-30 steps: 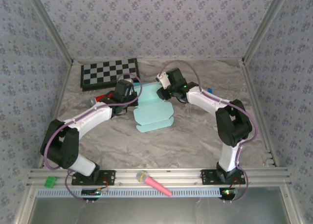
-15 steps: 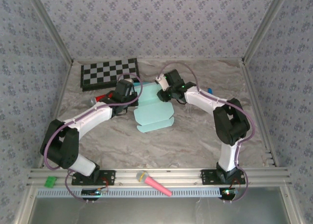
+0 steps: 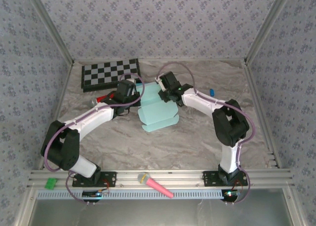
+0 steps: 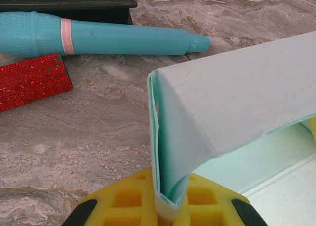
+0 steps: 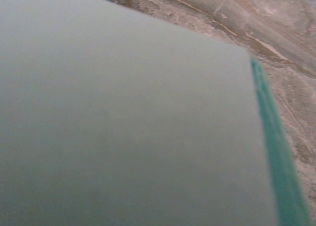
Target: Fold the paper box
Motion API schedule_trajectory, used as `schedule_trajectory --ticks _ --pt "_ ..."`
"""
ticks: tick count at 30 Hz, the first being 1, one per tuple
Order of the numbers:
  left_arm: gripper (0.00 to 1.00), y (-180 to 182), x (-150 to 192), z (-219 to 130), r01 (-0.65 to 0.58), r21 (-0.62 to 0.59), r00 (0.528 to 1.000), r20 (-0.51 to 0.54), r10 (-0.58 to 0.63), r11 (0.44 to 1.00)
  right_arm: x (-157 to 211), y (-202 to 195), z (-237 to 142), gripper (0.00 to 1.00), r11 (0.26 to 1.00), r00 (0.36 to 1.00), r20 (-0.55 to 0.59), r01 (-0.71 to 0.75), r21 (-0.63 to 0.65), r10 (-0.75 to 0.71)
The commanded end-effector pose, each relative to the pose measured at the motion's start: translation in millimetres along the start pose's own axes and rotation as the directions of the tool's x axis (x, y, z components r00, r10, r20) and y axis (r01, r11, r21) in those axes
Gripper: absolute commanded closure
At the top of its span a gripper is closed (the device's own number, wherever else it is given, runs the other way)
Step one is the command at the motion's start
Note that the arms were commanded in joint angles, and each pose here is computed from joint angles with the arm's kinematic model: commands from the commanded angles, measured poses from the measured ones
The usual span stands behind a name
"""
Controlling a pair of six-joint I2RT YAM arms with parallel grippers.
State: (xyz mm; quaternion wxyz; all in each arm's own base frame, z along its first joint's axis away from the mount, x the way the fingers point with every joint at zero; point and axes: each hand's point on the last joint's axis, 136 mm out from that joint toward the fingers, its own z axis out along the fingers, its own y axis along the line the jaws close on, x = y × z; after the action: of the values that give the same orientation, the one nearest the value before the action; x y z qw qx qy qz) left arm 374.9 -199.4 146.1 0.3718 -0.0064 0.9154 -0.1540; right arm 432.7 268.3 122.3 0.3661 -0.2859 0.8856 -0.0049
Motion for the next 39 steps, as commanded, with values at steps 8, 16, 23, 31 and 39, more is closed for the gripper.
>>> schedule_trajectory --ticks 8,16,23,31,39 --pt "1.0 -4.2 -29.4 -14.8 0.041 0.008 0.996 0.075 -0.041 0.999 40.0 -45.5 8.8 0.77 0.935 0.984 -0.177 0.04 0.352 0.025" --pt "1.0 -2.9 -29.2 -14.0 0.044 0.002 0.996 0.075 -0.044 0.999 45.1 -47.7 11.0 0.83 0.905 0.976 -0.213 0.05 0.422 0.045" --pt "1.0 -2.7 -28.1 -12.1 0.046 0.001 0.996 0.071 -0.046 0.999 43.3 -44.3 13.5 0.85 0.913 0.976 -0.211 0.029 0.407 0.063" --pt "1.0 -4.0 -27.3 -8.2 0.05 0.003 0.997 0.065 -0.05 0.999 20.2 -23.3 2.9 0.77 0.965 0.992 -0.11 -0.033 0.262 0.064" --pt "1.0 -3.3 -25.3 -3.7 0.06 -0.002 0.997 0.056 -0.06 0.998 -0.2 -0.8 -21.5 0.67 0.991 0.998 -0.004 -0.056 0.124 0.057"
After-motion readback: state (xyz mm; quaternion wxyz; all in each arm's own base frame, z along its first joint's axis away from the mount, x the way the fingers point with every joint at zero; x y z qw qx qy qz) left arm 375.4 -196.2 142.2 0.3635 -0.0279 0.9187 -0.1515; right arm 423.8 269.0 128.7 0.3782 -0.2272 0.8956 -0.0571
